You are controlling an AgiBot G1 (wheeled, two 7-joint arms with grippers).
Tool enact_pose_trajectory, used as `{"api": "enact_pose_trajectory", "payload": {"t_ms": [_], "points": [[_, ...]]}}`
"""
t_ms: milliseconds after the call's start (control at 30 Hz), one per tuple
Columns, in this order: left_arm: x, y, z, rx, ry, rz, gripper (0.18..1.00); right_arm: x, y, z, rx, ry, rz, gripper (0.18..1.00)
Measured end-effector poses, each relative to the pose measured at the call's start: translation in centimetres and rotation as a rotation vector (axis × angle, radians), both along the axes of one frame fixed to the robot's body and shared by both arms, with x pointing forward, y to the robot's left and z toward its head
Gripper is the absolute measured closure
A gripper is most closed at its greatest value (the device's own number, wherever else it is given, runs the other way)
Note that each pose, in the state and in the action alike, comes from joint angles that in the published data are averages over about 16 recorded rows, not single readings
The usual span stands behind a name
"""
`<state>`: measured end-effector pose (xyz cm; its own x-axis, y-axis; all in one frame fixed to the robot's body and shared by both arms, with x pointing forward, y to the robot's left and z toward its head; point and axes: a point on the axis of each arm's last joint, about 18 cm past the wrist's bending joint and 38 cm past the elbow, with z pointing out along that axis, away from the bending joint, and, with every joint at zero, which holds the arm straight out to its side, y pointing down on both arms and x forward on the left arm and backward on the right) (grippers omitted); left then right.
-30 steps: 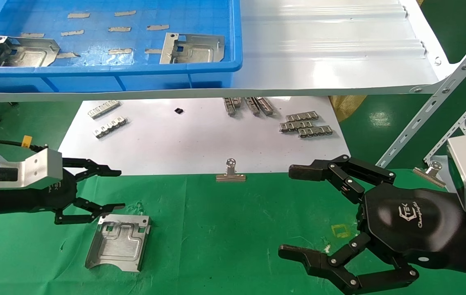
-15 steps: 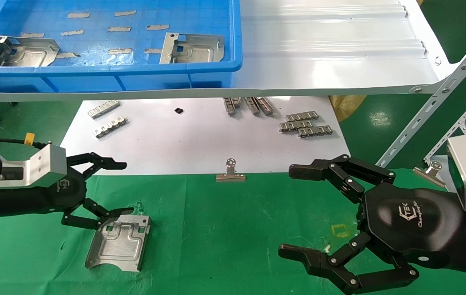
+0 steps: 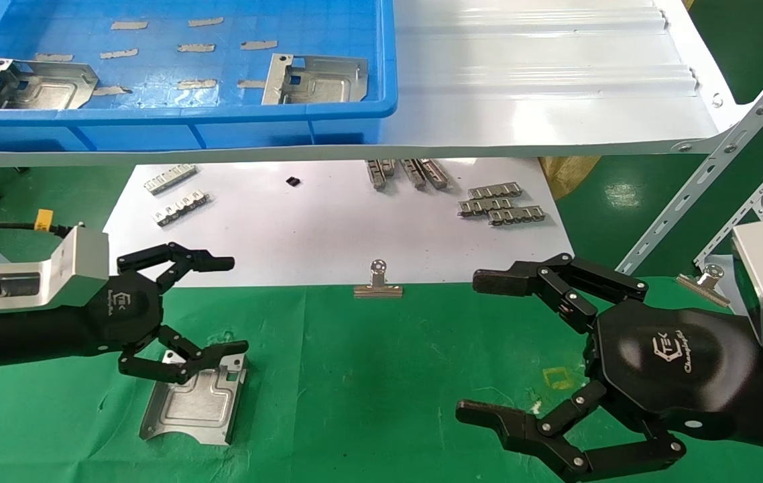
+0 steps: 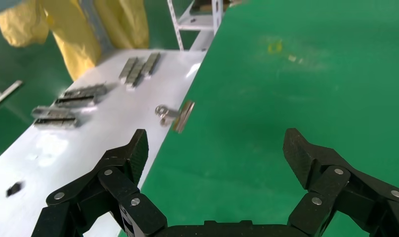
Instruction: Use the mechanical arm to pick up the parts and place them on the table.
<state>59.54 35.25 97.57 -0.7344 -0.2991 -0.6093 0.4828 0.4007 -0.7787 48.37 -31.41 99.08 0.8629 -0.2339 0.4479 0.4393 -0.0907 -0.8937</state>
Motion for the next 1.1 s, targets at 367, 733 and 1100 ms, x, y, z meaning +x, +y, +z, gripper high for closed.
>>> {"api": "enact_pose_trajectory", "payload": {"t_ms": [367,733,1100], "points": [[-2.8,-1.7,0.6,-0.087,0.022,-0.082,0.183,0.0,0.0,0.0,0.0,0.0,0.0,0.178],[-6.5,-3.3,1.2,-0.15,0.053,-0.168,0.183,0.0,0.0,0.0,0.0,0.0,0.0,0.178],[-10.6,-4.8,1.6,-0.181,0.091,-0.252,0.183,0.0,0.0,0.0,0.0,0.0,0.0,0.178]]}}
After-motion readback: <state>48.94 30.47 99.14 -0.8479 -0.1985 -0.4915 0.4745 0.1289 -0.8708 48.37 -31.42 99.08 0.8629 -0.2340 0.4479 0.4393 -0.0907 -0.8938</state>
